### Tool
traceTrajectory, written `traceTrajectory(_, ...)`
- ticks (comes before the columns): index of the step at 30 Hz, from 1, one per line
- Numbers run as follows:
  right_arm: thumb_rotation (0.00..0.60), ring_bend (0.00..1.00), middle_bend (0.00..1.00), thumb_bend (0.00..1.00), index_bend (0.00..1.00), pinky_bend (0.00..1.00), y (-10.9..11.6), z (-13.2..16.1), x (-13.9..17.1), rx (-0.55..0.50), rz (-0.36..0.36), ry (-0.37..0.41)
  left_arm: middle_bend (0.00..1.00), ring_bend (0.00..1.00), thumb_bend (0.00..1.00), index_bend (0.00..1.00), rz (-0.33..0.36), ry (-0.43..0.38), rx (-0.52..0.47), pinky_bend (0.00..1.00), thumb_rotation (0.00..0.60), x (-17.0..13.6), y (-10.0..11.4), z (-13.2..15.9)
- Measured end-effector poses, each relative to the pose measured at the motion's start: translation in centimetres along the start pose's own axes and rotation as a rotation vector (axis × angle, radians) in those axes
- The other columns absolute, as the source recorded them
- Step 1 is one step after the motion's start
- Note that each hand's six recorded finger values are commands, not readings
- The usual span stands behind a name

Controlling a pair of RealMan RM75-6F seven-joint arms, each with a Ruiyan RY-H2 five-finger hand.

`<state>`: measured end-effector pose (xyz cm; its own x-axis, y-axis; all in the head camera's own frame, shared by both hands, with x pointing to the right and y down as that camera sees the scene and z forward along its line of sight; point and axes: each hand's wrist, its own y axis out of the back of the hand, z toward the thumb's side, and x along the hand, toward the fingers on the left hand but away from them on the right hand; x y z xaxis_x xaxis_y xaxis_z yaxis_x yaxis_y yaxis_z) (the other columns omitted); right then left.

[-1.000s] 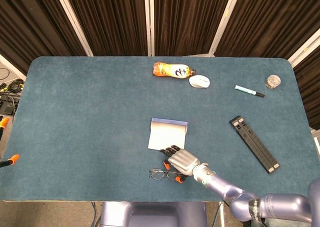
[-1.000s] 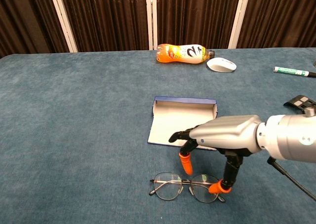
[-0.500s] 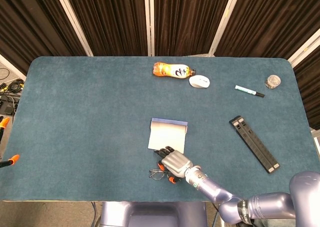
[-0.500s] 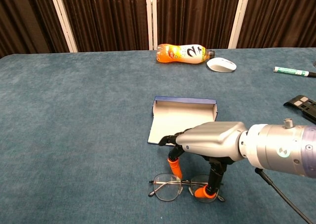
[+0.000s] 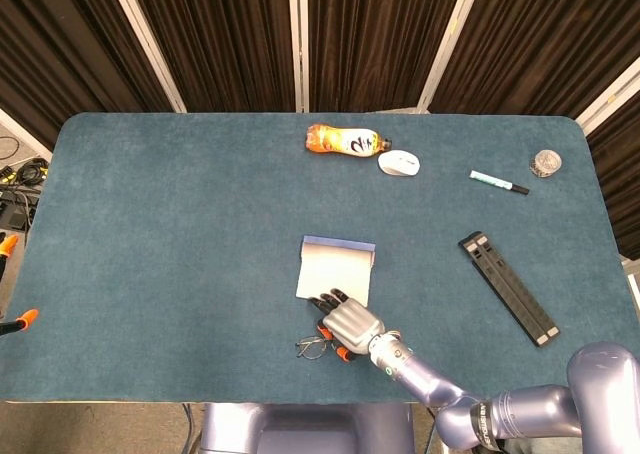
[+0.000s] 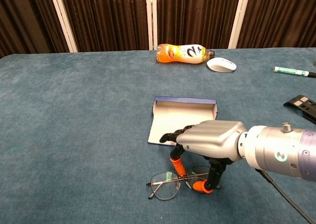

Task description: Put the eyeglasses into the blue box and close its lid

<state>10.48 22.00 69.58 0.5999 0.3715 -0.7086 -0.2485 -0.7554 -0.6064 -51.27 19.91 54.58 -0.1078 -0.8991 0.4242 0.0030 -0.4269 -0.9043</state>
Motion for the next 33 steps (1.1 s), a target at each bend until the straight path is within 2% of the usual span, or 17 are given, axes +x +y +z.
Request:
traceTrajectory(19,0.600,0.00,0.00,0.39,0.60,0.00,-0.2,0.6,-0.1,-0.030,-0.011,0.023,0.00,0.00,0.00,0.00,0.000,-0.001,0.001,0.00,0.600,0.0,0.0,0.0)
traceTrajectory(26,0.600,0.00,0.00,0.44,0.63,0.00,0.2,0.1,0.0,-0.054,-0.020,0.012,0.00,0.00,0.00,0.00,-0.001,-0.002,-0.001,0.00,0.600,0.0,0.0,0.0)
traceTrajectory(33,0.600,0.00,0.00,0.46,0.64,0.00,1.5,-0.4,0.0,-0.130,-0.053,-0.006,0.00,0.00,0.00,0.00,-0.001,-0.001,-0.003,0.00,0.600,0.0,0.0,0.0)
